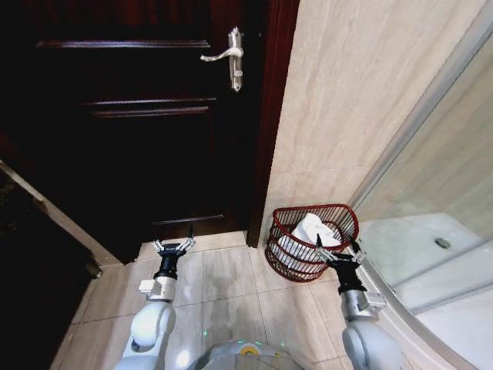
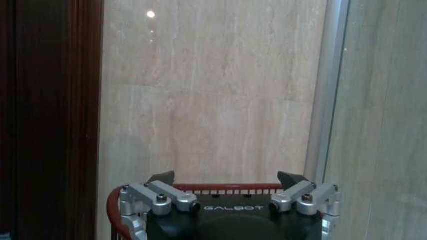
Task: Discard the used towel into the hamper.
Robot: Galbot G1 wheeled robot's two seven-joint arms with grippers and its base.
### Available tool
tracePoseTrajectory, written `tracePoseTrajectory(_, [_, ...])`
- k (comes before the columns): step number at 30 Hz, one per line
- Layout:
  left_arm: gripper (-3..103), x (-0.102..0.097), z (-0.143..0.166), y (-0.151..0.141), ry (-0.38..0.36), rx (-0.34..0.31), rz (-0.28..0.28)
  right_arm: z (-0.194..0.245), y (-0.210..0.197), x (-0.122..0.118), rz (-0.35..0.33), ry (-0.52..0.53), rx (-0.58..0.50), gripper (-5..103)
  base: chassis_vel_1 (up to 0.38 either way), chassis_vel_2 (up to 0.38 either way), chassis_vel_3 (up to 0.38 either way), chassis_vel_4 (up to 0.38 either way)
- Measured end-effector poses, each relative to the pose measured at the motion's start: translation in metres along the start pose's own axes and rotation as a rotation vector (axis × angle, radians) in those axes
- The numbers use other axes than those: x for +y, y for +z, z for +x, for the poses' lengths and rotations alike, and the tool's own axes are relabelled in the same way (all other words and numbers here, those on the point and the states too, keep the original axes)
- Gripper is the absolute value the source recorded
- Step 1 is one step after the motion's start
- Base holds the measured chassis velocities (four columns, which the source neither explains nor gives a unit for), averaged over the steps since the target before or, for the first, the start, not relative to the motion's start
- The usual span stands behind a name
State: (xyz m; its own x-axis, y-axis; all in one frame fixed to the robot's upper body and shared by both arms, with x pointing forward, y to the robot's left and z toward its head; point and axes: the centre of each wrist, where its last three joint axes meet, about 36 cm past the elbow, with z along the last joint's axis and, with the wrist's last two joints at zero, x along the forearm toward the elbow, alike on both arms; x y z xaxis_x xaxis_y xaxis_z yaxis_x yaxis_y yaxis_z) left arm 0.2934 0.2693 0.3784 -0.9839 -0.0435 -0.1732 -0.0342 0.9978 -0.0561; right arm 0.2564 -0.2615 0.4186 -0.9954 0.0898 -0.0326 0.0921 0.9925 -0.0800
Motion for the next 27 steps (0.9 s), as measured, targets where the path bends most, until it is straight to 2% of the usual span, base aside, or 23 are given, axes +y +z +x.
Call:
tracePoseTrajectory(17, [100,0.0,0.008,0.002,-0.017,-0.008,-0.021,0.013,0.006,0.003,0.001,-0.036,0.022,100,0.0,0.0,0.0,0.0])
tracePoseTrajectory(27, [100,-0.001,0.009,-0.001,-0.019,-0.025,-0.02,0.02,0.006,0.001,0.001,-0.034,0.026,100,0.084,-0.089,-0.084,0.075])
